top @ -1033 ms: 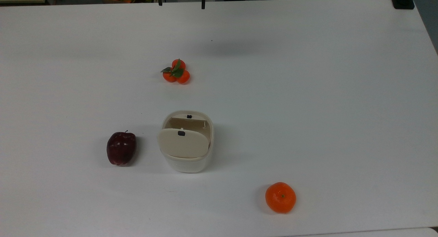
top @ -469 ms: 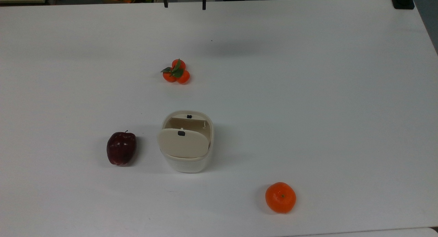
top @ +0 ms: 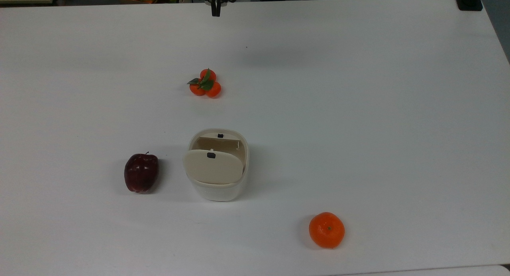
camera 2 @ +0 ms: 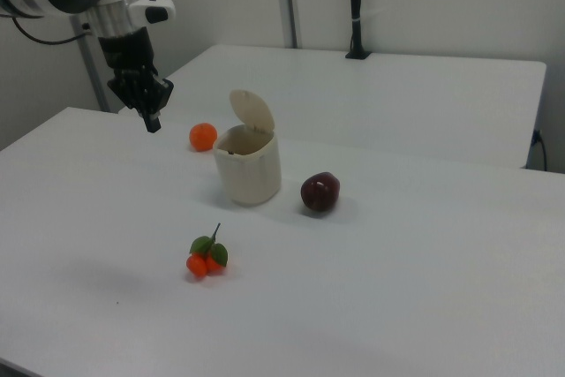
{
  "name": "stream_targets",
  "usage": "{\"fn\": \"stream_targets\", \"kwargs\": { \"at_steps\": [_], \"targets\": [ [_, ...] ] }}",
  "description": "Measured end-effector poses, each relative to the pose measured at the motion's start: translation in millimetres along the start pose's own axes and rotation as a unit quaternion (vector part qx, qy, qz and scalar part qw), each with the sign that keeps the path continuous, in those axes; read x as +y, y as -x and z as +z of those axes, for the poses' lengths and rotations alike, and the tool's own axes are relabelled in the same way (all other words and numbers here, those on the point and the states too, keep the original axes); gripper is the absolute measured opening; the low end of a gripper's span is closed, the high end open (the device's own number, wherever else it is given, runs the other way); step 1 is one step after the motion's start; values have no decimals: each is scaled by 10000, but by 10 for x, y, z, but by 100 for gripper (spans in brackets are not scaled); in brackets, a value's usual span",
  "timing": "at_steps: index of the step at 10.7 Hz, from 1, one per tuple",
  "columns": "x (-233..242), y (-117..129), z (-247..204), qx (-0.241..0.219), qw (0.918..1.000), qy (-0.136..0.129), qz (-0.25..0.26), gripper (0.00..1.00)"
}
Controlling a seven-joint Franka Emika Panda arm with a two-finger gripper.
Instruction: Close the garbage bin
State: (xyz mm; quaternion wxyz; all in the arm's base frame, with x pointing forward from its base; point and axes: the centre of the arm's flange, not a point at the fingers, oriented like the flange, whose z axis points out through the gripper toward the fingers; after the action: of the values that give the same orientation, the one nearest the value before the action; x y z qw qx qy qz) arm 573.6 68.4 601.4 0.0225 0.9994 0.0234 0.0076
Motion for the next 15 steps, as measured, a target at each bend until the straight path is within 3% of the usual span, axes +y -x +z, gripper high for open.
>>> {"fn": "stream_targets", "kwargs": {
  "at_steps": [4, 7, 9, 11, 13, 15],
  "targets": [
    [51, -160, 96, 179, 9998, -12, 55, 1],
    [146, -485, 163, 1000, 9949, -60, 151, 1],
    [205, -761, 270, 1699, 9849, -116, 304, 1],
    [180, -1018, 417, 2370, 9700, -214, 503, 1],
    [175, -1153, 504, 2778, 9585, -277, 574, 1],
    [218, -1289, 572, 3305, 9412, -330, 616, 1]
  ]
}}
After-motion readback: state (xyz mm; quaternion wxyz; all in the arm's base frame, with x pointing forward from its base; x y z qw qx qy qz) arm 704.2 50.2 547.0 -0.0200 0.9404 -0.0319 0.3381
